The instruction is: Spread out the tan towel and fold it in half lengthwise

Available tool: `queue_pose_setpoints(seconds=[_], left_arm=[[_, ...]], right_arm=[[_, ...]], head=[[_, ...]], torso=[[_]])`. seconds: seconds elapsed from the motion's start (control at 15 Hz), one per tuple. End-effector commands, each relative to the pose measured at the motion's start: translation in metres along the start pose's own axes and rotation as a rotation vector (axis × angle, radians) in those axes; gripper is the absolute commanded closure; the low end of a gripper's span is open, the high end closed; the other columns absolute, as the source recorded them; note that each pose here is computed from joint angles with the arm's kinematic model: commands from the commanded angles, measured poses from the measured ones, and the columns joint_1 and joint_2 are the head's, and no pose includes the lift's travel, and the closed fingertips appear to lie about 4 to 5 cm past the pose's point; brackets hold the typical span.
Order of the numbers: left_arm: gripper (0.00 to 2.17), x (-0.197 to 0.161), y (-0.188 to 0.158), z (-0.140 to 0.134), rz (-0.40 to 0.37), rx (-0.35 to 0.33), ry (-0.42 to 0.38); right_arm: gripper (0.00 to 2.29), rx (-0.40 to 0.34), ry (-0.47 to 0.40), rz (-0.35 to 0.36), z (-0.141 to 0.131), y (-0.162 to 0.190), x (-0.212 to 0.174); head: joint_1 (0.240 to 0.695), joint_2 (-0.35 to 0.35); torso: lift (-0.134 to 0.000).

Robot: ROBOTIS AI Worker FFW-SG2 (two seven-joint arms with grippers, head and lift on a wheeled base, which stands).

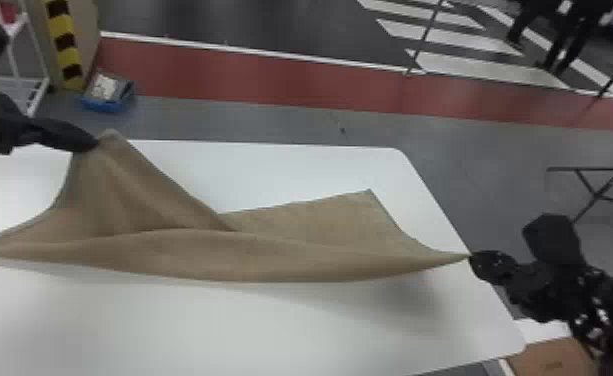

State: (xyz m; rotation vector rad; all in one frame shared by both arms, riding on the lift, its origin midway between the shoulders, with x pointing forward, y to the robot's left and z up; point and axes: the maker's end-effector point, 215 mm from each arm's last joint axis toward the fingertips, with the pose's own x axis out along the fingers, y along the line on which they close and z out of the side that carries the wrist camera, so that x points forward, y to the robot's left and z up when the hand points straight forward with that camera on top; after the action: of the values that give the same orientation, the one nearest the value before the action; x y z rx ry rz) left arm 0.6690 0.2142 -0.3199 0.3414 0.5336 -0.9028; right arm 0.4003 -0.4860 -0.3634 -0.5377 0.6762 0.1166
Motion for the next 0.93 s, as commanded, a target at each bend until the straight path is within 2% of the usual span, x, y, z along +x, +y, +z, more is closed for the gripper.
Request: queue_pose_setpoints(seconds=[0.0,0.07,0.2,0.33,0.4,0.53,0.67,0.8,0.87], left_arm=[[1.65,-0.042,0.039,0.028,0.072,-0.025,-0.080],[1.65,-0.056,0.055,0.036,0.108,-0.029,-0.098],[1.65,-0.069,0.083,0.062,0.169,-0.046,-0.133],[1.65,-0.073,0.102,0.087,0.228,-0.024,-0.162],[1.65,-0.072,0.108,0.097,0.251,-0.021,-0.170],[1.65,-0.071,0.121,0.124,0.299,0.010,-0.203],[1.65,-0.076,0.131,0.150,0.342,0.034,-0.237],[1.65,-0.103,0.146,0.177,0.378,0.023,-0.305],[1.65,-0.122,0.154,0.181,0.390,0.004,-0.338]], right_arm=[[1.66,0.107,-0.049,-0.067,0.031,-0.015,0.014],[1.66,0.144,-0.048,-0.088,0.041,-0.020,0.023],[1.66,0.205,-0.084,-0.154,0.071,-0.038,0.051],[1.66,0.261,-0.121,-0.171,0.100,-0.048,0.076],[1.66,0.285,-0.144,-0.168,0.117,-0.051,0.089],[1.66,0.315,-0.208,-0.183,0.164,-0.063,0.107],[1.66,0.360,-0.275,-0.216,0.216,-0.091,0.115],[1.66,0.406,-0.348,-0.273,0.265,-0.144,0.102],[1.66,0.426,-0.377,-0.300,0.279,-0.168,0.089]], head=[[0.695,-0.275],[0.695,-0.260],[0.659,-0.226],[0.621,-0.202],[0.582,-0.183],[0.549,-0.171],[0.514,-0.160],[0.444,-0.150],[0.420,-0.149]], torso=[[-0.123],[-0.123],[-0.123],[-0.123],[-0.123],[-0.123],[-0.123],[-0.123],[-0.123]])
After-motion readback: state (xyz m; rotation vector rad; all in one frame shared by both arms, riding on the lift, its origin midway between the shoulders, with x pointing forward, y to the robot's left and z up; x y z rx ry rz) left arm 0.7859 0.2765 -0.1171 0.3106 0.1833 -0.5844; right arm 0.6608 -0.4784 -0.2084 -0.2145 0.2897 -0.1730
